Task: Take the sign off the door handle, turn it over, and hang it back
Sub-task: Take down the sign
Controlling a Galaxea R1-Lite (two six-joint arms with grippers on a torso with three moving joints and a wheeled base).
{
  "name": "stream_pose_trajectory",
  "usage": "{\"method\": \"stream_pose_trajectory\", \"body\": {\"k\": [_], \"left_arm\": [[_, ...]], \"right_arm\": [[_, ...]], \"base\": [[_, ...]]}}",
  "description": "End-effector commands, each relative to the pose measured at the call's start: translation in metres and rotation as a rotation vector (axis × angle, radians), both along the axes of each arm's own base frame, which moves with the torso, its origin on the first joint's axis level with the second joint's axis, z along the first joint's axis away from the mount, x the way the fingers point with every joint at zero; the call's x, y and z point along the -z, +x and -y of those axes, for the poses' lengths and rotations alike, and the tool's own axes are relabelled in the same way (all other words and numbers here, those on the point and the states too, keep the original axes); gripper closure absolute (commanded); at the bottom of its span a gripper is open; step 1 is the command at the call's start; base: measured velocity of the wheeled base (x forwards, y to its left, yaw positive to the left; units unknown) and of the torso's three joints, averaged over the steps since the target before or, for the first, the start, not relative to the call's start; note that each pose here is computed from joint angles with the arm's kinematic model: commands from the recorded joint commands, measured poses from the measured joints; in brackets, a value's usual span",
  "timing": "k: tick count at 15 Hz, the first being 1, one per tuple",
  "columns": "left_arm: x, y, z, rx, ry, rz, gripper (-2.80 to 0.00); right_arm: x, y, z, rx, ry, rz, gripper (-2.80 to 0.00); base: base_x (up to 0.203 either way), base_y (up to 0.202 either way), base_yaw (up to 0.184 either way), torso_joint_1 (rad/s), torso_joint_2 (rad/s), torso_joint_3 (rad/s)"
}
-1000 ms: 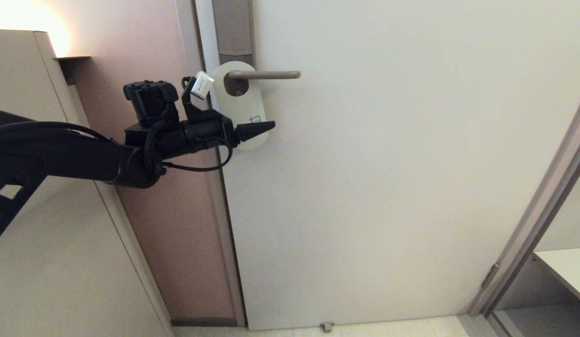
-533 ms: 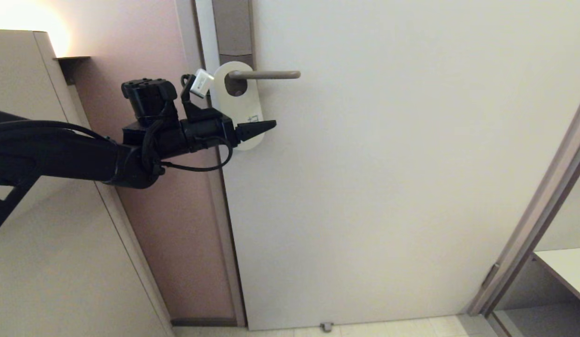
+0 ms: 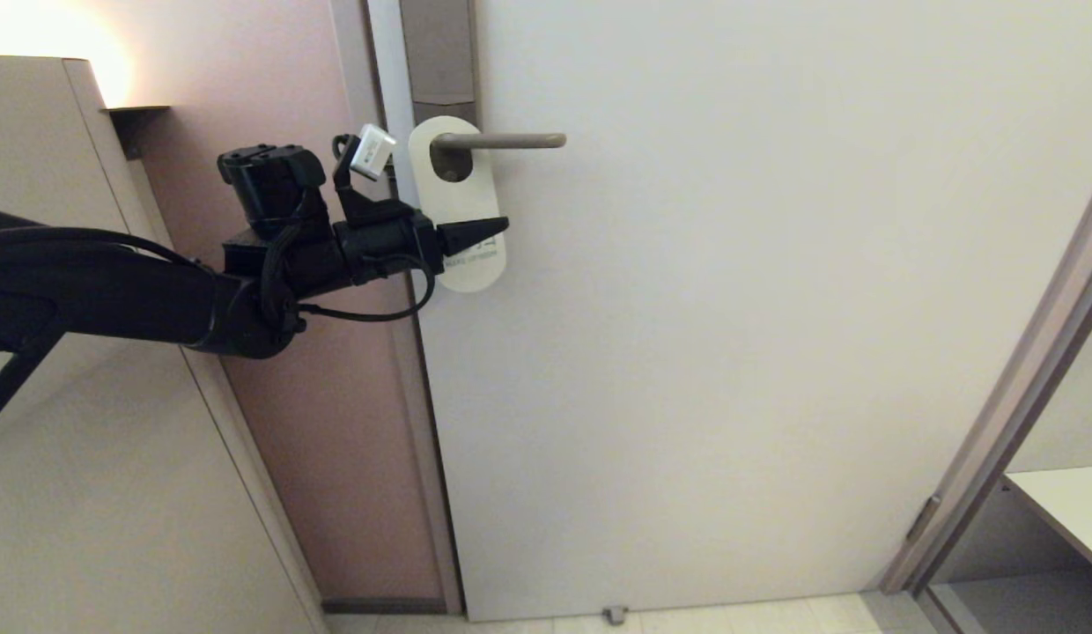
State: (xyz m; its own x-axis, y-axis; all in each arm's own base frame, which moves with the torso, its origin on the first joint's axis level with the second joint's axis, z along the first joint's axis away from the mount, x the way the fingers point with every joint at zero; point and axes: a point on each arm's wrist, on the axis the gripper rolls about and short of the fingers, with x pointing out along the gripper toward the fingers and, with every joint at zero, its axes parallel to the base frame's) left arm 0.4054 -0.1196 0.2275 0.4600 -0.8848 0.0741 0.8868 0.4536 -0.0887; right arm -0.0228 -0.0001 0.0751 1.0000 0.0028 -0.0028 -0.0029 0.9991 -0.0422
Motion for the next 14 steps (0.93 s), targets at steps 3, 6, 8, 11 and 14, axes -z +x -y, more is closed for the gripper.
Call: {"method": "stream_pose_trajectory", "body": {"k": [3, 6, 8, 11, 14], "left_arm": [[-0.005, -0.003, -0.001, -0.001, -0.004, 0.014, 0.0], [-0.005, -0.01, -0.002, -0.004, 0.001, 0.004, 0.0], [-0.007, -0.017, -0.003, -0.014, 0.0, 0.001, 0.0], [-0.015, -0.025, 0.001, -0.05, -0.01, 0.018, 0.0], [-0.022, -0.032, 0.003, -0.063, -0.016, 0.027, 0.0]], "right_arm": [[0.0, 0.0, 0.0, 0.0, -0.002, 0.0, 0.0], [0.0, 0.0, 0.0, 0.0, -0.001, 0.0, 0.0], [0.0, 0.0, 0.0, 0.0, -0.001, 0.0, 0.0], [0.0, 0.0, 0.0, 0.0, -0.001, 0.0, 0.0], [0.0, 0.0, 0.0, 0.0, -0.001, 0.0, 0.0]], "base": [[0.0, 0.0, 0.0, 0.0, 0.0, 0.0], [0.0, 0.0, 0.0, 0.0, 0.0, 0.0], [0.0, 0.0, 0.0, 0.0, 0.0, 0.0], [0.0, 0.0, 0.0, 0.0, 0.0, 0.0], [0.0, 0.0, 0.0, 0.0, 0.0, 0.0]]}}
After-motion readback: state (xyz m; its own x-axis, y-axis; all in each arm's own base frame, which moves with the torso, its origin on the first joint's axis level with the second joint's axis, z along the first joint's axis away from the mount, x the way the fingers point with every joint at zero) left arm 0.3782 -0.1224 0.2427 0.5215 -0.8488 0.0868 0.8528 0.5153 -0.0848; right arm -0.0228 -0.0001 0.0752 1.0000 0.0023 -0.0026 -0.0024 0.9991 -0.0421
